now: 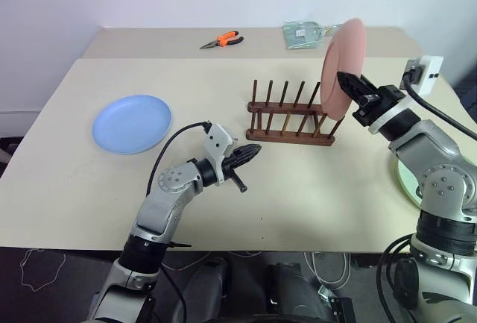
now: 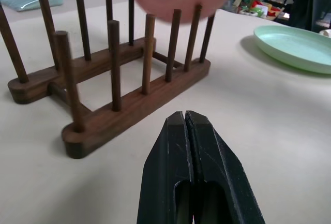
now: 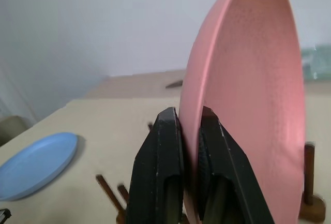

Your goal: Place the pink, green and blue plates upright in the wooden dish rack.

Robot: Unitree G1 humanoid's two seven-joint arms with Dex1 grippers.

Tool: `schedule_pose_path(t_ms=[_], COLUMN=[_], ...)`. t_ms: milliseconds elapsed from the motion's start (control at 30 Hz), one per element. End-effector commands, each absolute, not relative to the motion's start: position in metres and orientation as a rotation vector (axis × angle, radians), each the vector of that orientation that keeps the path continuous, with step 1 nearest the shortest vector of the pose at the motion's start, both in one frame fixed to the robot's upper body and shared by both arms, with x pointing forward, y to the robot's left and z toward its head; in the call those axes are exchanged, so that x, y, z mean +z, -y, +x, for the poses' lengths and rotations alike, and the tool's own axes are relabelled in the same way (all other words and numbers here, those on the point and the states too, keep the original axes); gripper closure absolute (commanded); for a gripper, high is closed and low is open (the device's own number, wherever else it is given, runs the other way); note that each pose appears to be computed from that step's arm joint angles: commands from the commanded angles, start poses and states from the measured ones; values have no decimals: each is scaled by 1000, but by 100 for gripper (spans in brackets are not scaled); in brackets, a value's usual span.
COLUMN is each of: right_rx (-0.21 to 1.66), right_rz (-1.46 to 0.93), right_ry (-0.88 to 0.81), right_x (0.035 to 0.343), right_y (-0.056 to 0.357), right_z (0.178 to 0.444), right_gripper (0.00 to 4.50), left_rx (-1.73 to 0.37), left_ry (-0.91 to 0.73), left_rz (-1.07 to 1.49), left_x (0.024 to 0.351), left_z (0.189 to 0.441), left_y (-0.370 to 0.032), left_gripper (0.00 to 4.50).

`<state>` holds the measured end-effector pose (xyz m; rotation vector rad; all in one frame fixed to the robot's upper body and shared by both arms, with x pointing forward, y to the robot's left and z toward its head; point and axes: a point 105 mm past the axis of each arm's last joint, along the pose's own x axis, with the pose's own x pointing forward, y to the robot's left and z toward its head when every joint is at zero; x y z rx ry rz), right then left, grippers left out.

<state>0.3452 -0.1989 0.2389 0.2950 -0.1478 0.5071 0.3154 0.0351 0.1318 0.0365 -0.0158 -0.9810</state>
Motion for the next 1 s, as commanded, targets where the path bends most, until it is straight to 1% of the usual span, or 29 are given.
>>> schedule_pose_path(t_ms=[33, 200, 233, 333, 467, 533, 600, 667, 733, 833, 933, 1000], right_rx=[550, 500, 474, 428, 408, 399, 351, 290, 219, 91, 20, -11], right_rz=[262, 164, 136, 41, -38, -57, -114, -246, -362, -465, -502, -494], right_ry=[167, 203, 232, 274, 218, 168, 68, -83, -196, -300, -369, -403], right_x=[247, 254, 261, 274, 263, 251, 228, 192, 163, 137, 124, 119], right_y=[200, 209, 217, 243, 266, 276, 286, 295, 304, 322, 333, 337], right_z=[341, 342, 341, 326, 307, 298, 294, 294, 294, 294, 292, 291], right_gripper=[335, 96, 40, 40, 40, 40, 40, 40, 40, 40, 40, 94], left_rx=[-1005, -1002, -1003, -1009, -1026, -1037, -1049, -1064, -1077, -1085, -1094, -1098], left_ry=[65, 65, 64, 61, 57, 53, 49, 47, 48, 47, 46, 43], left_rz=[40, 41, 42, 43, 39, 39, 40, 42, 43, 46, 48, 50], left_x=[141, 141, 141, 140, 139, 138, 137, 136, 136, 136, 136, 135], left_z=[310, 310, 310, 309, 308, 308, 308, 308, 308, 309, 308, 308], left_y=[-30, -30, -30, -30, -28, -26, -25, -22, -20, -18, -17, -17], left_gripper=[448, 448, 448, 448, 448, 448, 448, 448, 448, 448, 448, 448])
